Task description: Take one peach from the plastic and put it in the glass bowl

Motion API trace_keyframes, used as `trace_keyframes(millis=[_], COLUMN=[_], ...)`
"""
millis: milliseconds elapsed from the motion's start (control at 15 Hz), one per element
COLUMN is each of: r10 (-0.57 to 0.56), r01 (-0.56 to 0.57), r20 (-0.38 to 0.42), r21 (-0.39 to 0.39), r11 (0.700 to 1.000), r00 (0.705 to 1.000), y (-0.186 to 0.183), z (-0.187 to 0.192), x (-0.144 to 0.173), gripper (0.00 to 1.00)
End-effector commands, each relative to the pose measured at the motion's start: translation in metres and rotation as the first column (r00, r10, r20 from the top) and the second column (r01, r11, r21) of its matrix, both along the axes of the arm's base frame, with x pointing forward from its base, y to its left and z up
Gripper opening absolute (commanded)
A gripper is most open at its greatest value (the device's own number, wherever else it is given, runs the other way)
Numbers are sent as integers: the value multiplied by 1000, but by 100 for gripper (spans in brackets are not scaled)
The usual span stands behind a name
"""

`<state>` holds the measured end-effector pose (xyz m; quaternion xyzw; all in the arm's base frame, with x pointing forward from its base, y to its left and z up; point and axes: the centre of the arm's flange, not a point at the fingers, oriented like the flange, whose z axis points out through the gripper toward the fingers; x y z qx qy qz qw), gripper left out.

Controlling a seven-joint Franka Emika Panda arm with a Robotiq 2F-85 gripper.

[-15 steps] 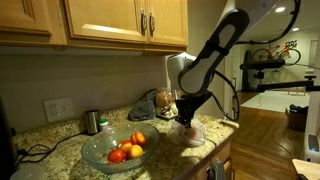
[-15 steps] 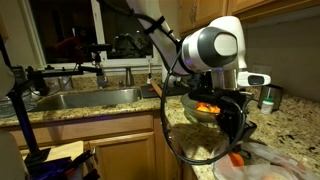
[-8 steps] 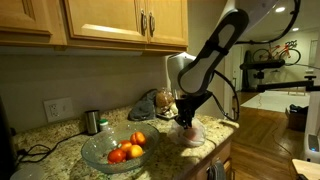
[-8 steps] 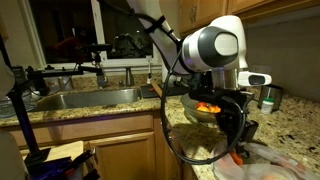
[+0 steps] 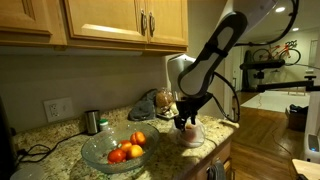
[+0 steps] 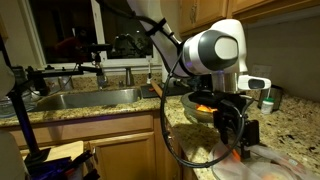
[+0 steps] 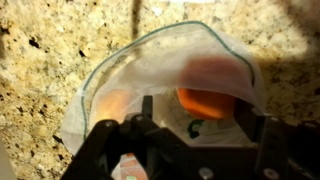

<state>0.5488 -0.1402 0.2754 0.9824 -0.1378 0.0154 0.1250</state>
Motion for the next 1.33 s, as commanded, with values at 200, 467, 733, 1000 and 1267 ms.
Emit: trace_keyframes(millis=[200, 467, 733, 1000, 1267], r10=[-8, -15, -14, 4, 23], r01=[8, 15, 15, -3, -19], r20=[-17, -17, -18, -29, -48], r21=[18, 22, 25, 48, 64], r11=[1000, 1000, 1000, 999, 998], r00=[1000, 1000, 1000, 1000, 999], y=[-9, -11, -12, -15, -16], z=[-5, -5, -7, -16, -25], x=[-3, -3, -2, 3, 5], gripper=[100, 100, 100, 100, 100])
